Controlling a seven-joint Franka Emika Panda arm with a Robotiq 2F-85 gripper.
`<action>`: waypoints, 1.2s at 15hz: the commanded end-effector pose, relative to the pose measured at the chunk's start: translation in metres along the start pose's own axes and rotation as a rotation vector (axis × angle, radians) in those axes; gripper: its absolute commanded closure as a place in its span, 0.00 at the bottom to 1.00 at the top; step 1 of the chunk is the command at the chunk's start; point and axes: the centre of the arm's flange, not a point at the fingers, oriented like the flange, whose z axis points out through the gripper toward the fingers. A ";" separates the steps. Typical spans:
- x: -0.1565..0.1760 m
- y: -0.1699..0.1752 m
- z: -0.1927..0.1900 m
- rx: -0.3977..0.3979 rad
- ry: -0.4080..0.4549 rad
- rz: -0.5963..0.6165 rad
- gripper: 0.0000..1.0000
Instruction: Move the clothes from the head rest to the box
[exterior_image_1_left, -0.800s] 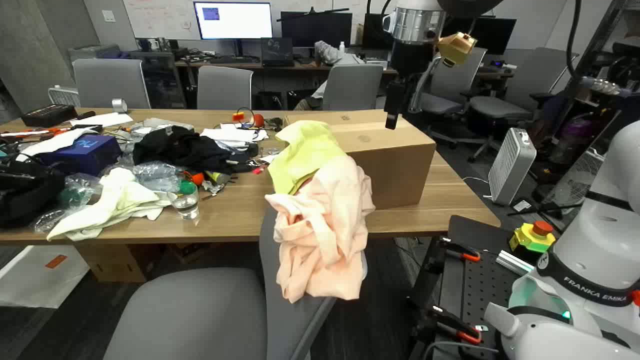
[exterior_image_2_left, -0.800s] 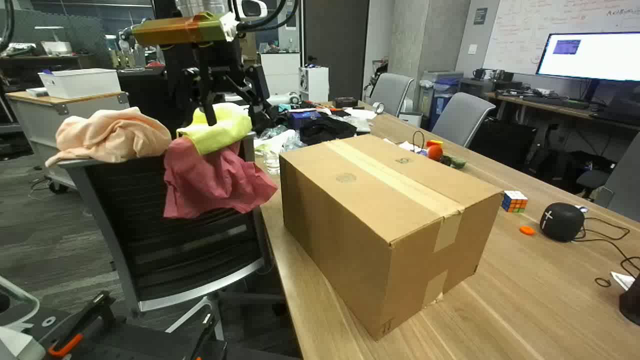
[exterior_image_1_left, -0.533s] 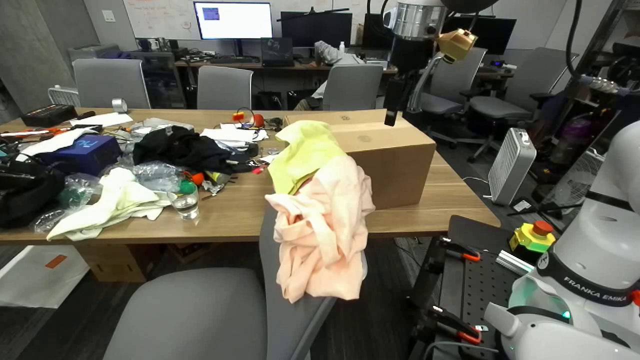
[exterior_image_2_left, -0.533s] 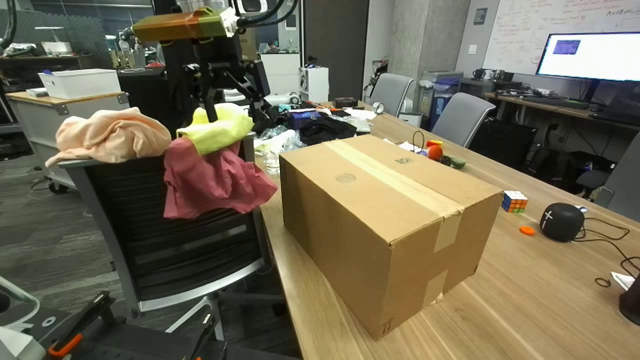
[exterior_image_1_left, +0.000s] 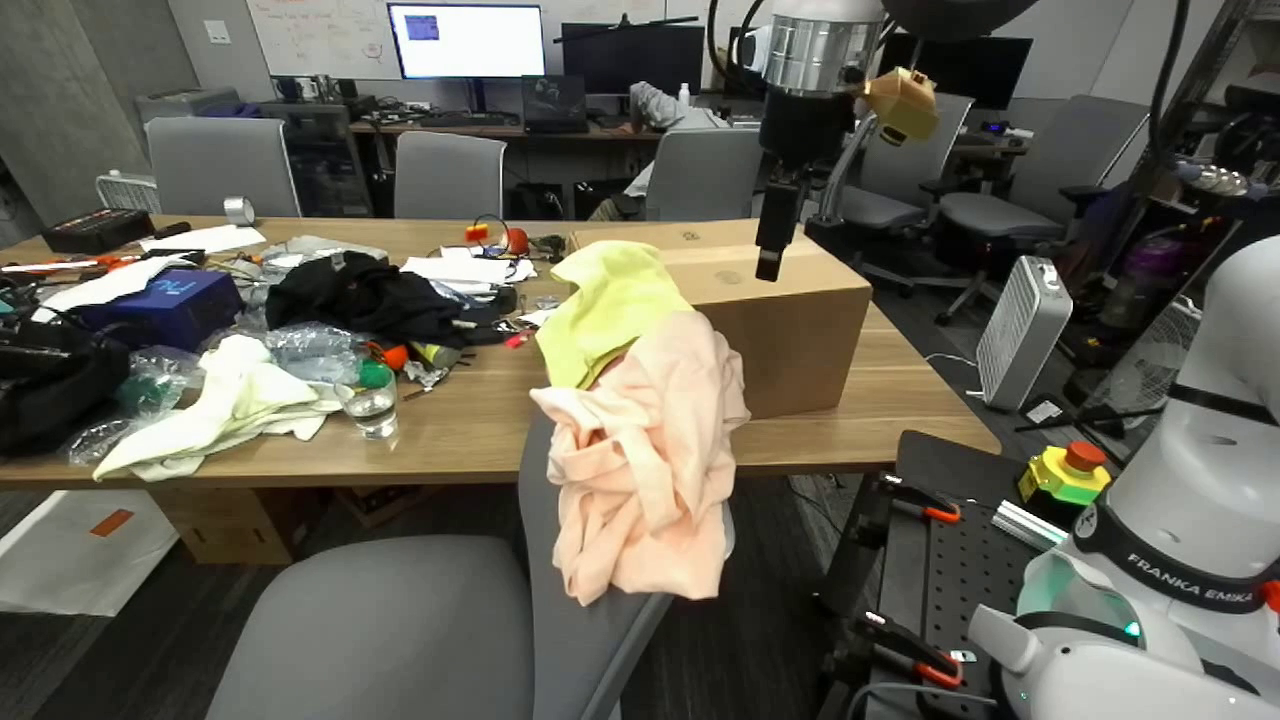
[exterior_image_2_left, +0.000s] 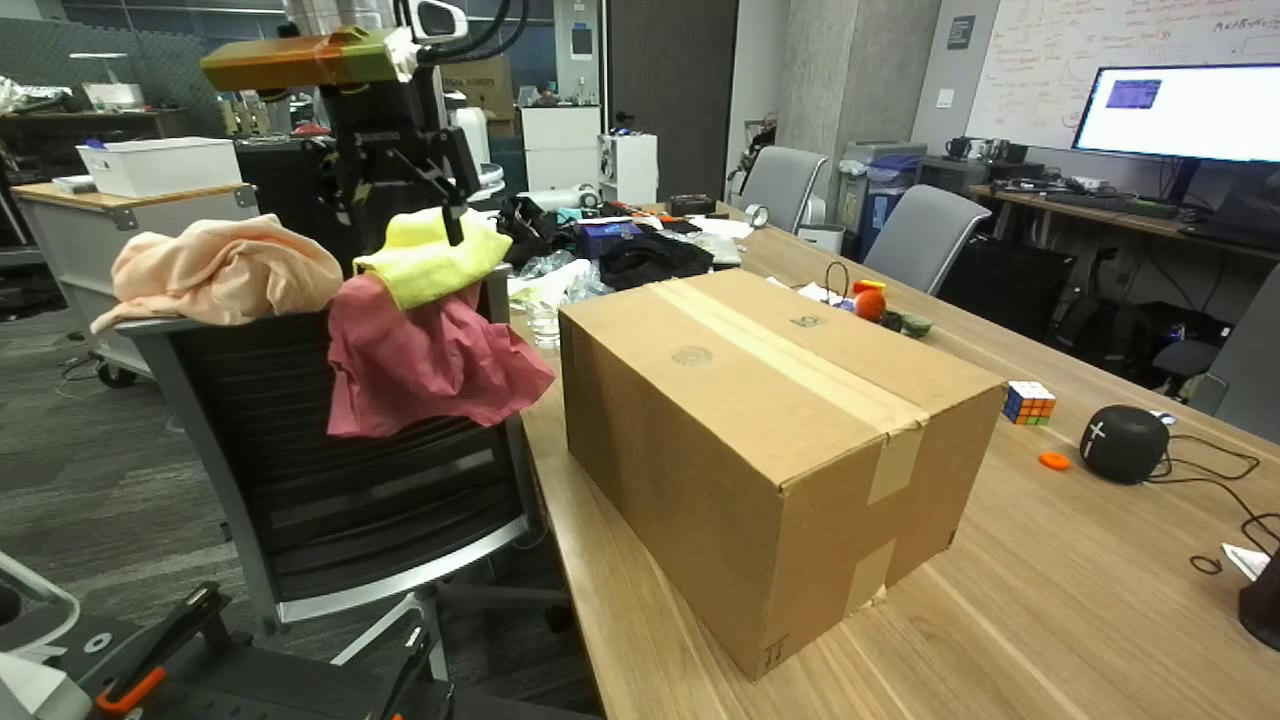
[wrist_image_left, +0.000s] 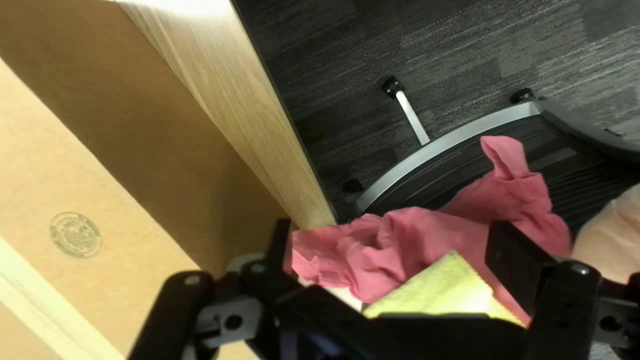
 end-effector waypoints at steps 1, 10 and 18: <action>-0.005 -0.042 -0.012 0.022 0.037 -0.102 0.00; -0.021 -0.137 -0.012 0.114 0.096 -0.221 0.00; -0.041 -0.208 0.011 0.151 0.245 -0.285 0.00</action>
